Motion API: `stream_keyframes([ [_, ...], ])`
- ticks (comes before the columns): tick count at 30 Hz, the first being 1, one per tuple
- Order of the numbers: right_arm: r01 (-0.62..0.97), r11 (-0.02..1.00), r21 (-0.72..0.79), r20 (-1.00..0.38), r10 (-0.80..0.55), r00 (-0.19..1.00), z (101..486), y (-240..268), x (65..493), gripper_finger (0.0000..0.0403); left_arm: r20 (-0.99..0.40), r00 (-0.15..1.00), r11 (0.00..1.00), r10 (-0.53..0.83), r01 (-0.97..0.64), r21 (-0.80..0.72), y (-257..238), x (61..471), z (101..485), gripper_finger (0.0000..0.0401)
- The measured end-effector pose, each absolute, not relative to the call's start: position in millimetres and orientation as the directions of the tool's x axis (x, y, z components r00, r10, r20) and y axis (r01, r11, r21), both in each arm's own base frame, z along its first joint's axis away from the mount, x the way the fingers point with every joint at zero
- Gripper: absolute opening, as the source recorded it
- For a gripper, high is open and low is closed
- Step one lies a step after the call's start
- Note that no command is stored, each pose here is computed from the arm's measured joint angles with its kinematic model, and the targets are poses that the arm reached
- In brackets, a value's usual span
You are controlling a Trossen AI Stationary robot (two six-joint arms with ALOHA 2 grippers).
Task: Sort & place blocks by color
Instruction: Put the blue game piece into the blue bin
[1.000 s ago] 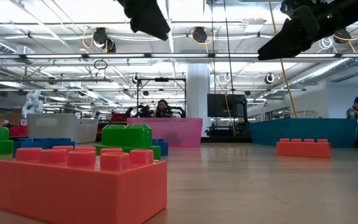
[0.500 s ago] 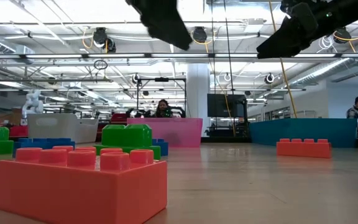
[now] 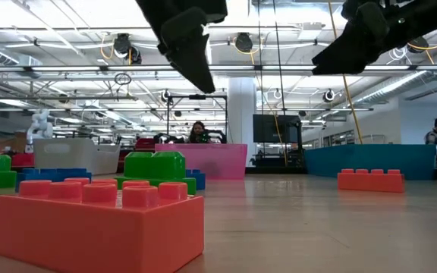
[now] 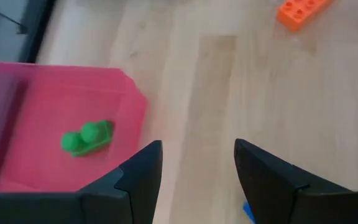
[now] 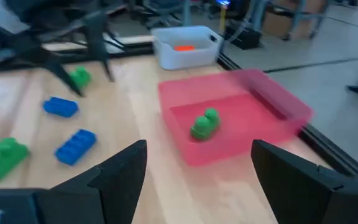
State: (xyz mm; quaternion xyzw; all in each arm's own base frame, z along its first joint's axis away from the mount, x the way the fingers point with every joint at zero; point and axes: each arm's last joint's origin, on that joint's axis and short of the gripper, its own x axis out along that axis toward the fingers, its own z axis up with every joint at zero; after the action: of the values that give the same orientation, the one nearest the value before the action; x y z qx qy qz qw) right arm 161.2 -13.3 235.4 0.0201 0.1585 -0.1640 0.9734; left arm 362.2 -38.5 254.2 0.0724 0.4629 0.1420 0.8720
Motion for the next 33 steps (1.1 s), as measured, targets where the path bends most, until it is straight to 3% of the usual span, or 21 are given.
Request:
stream_keyframes([
  [6,0.276,0.960,-0.056,-0.435,-0.272,0.858,213,-10,182,0.0285,-0.760,0.587,0.959,0.280,-0.146,0.241,-40,364,260,0.0202],
  [11,0.232,0.971,-0.062,-0.473,-0.233,0.849,209,-8,195,0.0285,-0.745,0.629,0.973,0.223,-0.106,0.203,-42,366,244,0.0202],
  [22,0.195,0.980,-0.043,-0.434,-0.194,0.880,217,2,205,0.0285,-0.675,0.706,0.976,0.214,-0.122,0.182,-37,344,230,0.0202],
  [33,0.136,0.990,-0.045,-0.354,-0.143,0.924,207,16,236,0.0285,-0.434,0.881,0.982,0.191,-0.177,0.072,-30,289,233,0.0202],
])
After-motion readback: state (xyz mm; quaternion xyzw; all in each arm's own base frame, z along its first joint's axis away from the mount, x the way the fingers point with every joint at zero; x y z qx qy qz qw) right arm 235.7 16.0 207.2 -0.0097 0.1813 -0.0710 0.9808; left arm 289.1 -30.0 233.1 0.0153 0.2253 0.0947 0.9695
